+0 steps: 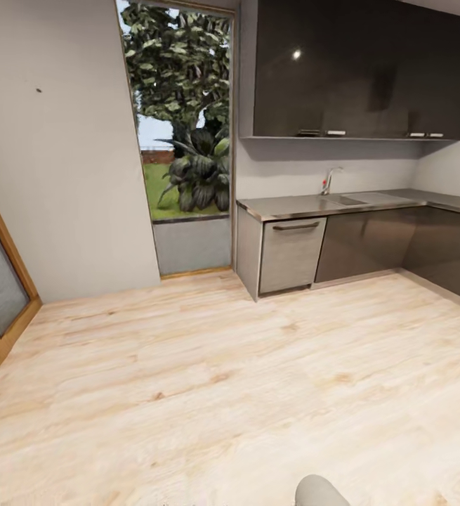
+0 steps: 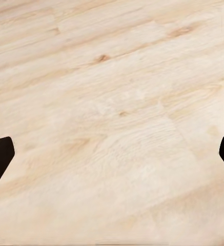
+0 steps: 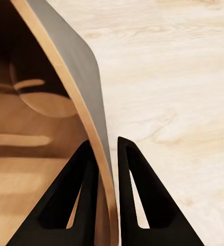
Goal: Put the three can of soda from the living room inside the tash can in the kitchen.
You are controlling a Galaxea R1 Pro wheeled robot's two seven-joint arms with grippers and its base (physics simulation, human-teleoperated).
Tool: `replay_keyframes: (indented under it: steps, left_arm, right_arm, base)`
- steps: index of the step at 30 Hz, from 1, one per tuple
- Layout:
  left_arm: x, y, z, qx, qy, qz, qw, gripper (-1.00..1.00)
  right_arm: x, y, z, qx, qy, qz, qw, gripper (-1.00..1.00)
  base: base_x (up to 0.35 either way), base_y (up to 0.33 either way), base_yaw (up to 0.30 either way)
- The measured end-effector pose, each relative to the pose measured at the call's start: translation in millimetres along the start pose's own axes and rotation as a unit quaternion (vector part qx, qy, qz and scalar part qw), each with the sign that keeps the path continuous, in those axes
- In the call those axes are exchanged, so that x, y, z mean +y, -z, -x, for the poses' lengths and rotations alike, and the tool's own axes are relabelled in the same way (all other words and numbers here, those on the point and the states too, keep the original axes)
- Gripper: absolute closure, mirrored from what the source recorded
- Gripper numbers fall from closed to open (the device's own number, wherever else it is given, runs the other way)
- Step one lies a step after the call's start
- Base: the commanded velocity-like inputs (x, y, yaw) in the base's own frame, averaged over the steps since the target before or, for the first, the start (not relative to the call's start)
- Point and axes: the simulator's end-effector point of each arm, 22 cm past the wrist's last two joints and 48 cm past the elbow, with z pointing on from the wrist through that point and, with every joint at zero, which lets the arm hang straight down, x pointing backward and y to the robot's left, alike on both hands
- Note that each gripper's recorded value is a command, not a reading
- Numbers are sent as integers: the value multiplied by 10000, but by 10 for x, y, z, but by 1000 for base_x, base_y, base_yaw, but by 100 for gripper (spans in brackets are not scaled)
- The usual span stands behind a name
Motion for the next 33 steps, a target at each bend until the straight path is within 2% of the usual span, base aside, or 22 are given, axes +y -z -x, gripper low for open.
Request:
replay_keyframes:
  steps: [13, 33]
  left_arm:
    - [-7, 14, -39, 57, -6, -14, 10000, -100]
    - [-11, 26, -74, 108, -11, -20, 9999, -100]
  right_arm:
    - [26, 3, -50, 63, 4, 27, 10000, 100]
    - [22, 7, -89, 111, -22, 12, 9999, 100]
  base:
    - [0, -37, 202]
    - [0, -275, 226]
